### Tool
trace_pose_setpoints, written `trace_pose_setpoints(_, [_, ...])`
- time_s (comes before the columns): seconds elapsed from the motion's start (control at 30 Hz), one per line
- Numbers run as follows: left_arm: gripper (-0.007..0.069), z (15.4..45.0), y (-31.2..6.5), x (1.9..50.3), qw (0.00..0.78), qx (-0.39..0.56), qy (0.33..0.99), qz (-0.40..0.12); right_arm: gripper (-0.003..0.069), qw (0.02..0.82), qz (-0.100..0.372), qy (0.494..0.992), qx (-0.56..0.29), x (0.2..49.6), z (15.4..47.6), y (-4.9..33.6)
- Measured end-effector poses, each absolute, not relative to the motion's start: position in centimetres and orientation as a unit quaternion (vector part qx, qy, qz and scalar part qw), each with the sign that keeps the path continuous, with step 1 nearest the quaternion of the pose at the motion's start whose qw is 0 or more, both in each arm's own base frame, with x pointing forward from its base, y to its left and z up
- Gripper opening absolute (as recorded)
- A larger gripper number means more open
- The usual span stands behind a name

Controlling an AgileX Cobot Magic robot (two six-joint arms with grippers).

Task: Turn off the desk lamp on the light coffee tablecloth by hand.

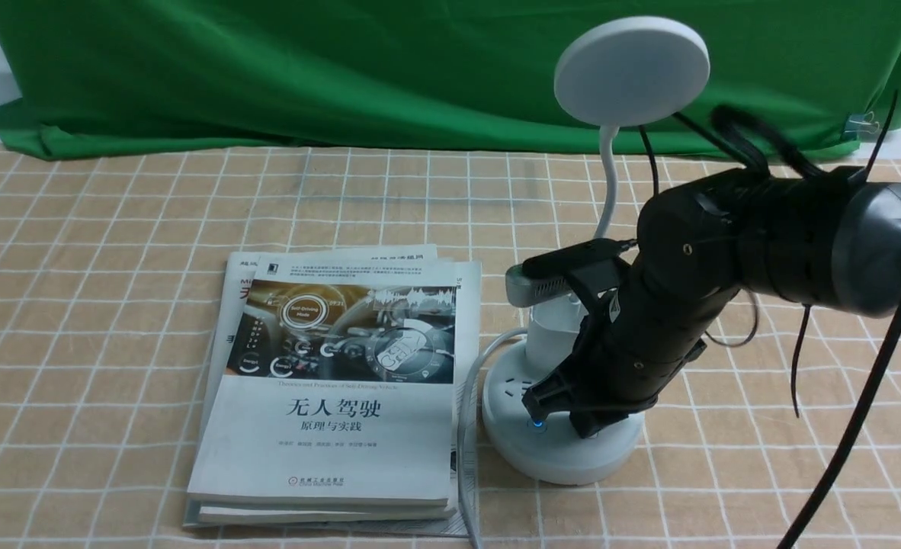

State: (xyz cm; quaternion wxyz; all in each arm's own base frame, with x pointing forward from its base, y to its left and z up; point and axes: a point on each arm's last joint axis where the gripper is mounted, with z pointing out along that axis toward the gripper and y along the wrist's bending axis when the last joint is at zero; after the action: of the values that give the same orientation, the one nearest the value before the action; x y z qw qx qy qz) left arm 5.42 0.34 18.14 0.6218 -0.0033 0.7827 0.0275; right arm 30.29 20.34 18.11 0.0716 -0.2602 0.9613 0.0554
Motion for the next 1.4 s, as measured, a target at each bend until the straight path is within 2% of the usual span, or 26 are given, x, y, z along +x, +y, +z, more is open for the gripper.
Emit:
trace_pose_setpoints(0.2, [0.0005, 18.1, 0.3, 5.4, 0.622, -0.003, 0.783, 0.027, 0.0038, 0.078, 0.057, 0.961, -0.260, 30.2, 18.6, 20.3])
trace_pose_setpoints(0.37, [0.0005, 18.1, 0.3, 5.4, 0.622, -0.003, 0.783, 0.027, 0.0038, 0.111, 0.068, 0.957, -0.260, 29.2, 21.0, 19.6])
trace_pose_setpoints(0.53, [0.0005, 18.1, 0.3, 5.4, 0.622, -0.003, 0.783, 0.028, 0.0038, 0.135, 0.075, 0.953, -0.260, 26.3, 23.3, 17.7])
trace_pose_setpoints(0.73, [0.0005, 18.1, 0.3, 5.4, 0.622, -0.003, 0.783, 0.028, 0.0038, 0.158, 0.084, 0.950, -0.256, 20.2, 25.0, 13.8])
trace_pose_setpoints(1.0, [0.0005, 18.1, 0.3, 5.4, 0.622, -0.003, 0.783, 0.028, 0.0046, 0.238, 0.120, 0.938, -0.219, 14.2, 28.3, 9.9])
trace_pose_setpoints(1.4, [0.0005, 18.1, 0.3, 5.4, 0.622, -0.003, 0.783, 0.028, 0.0083, 0.392, 0.180, 0.880, -0.198, 10.0, 33.0, 7.1])
